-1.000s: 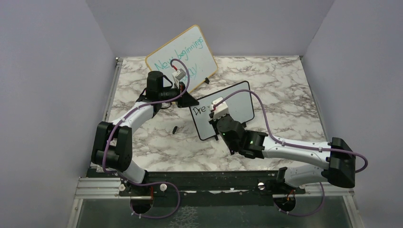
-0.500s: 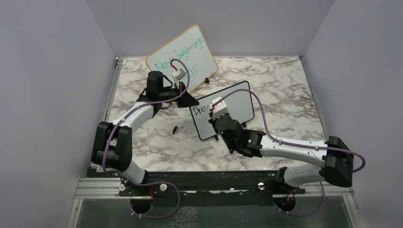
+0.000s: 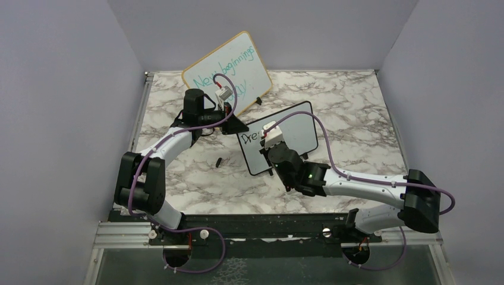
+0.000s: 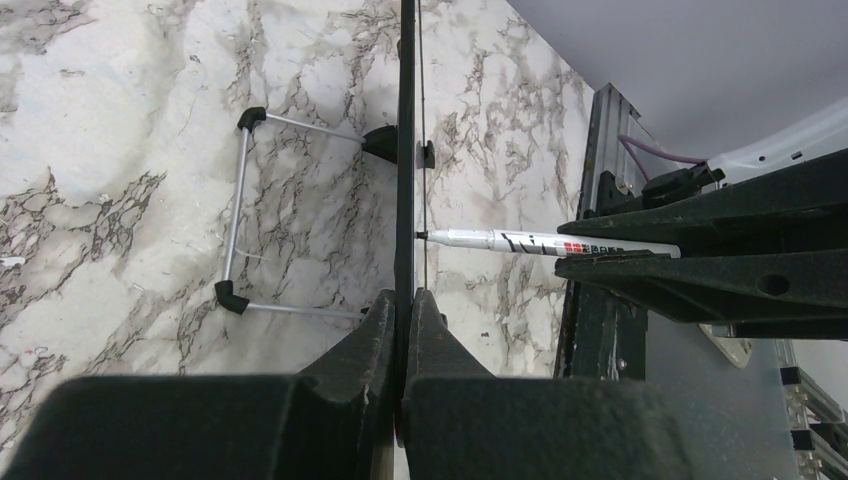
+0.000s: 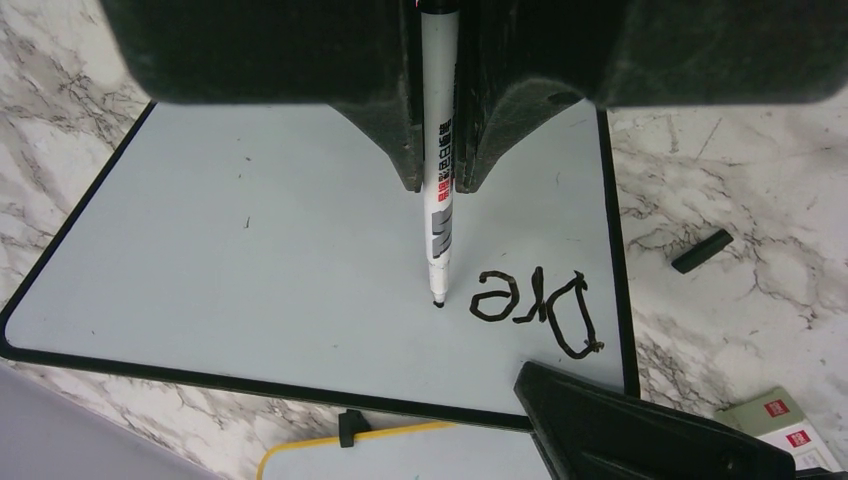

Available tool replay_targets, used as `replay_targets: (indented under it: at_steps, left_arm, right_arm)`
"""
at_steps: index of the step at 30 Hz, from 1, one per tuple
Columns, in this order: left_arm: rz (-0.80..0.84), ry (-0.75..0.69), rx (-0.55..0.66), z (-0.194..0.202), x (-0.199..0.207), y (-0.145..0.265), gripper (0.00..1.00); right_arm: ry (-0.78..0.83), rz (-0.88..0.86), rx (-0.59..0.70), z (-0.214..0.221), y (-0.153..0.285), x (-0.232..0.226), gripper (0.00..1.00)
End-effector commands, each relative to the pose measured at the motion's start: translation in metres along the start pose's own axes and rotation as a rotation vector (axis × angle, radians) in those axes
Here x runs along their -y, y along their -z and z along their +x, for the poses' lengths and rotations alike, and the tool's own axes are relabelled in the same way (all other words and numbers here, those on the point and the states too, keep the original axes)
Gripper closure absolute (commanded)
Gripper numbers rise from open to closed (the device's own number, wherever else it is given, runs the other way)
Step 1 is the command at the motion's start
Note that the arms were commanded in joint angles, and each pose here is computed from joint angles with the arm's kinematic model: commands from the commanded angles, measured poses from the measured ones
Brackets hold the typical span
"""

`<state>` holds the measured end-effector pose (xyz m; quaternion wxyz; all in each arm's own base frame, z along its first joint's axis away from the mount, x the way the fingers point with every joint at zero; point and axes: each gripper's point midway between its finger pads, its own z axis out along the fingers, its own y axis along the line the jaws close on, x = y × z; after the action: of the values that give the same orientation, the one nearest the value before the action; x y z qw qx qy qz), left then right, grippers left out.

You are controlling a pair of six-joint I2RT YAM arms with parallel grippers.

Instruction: Write a sentence on the whiteboard

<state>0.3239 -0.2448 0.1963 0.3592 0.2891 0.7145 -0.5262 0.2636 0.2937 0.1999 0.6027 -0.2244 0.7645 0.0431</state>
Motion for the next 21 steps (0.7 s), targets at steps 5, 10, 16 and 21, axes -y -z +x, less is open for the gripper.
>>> replay_targets:
  at_steps: [5,10,16,21]
  left_arm:
    - [0.024,0.029,-0.03,0.011,0.002,-0.002,1.0]
    - [0.022,0.027,-0.029,0.01,0.002,-0.001,1.0]
    - [0.018,0.024,-0.029,0.01,0.002,-0.001,1.0]
    - [0.016,0.026,-0.03,0.01,0.002,-0.001,1.0]
  right_arm:
    - [-0.028,-0.017,0.046,-0.015,-0.004,-0.003,1.0]
    - [-0.031,-0.036,0.049,-0.015,-0.003,-0.006,1.0]
    - [-0.024,-0.047,0.036,-0.013,-0.003,-0.008,1.0]
    - [-0.02,-0.048,0.01,-0.006,-0.001,-0.007,1.0]
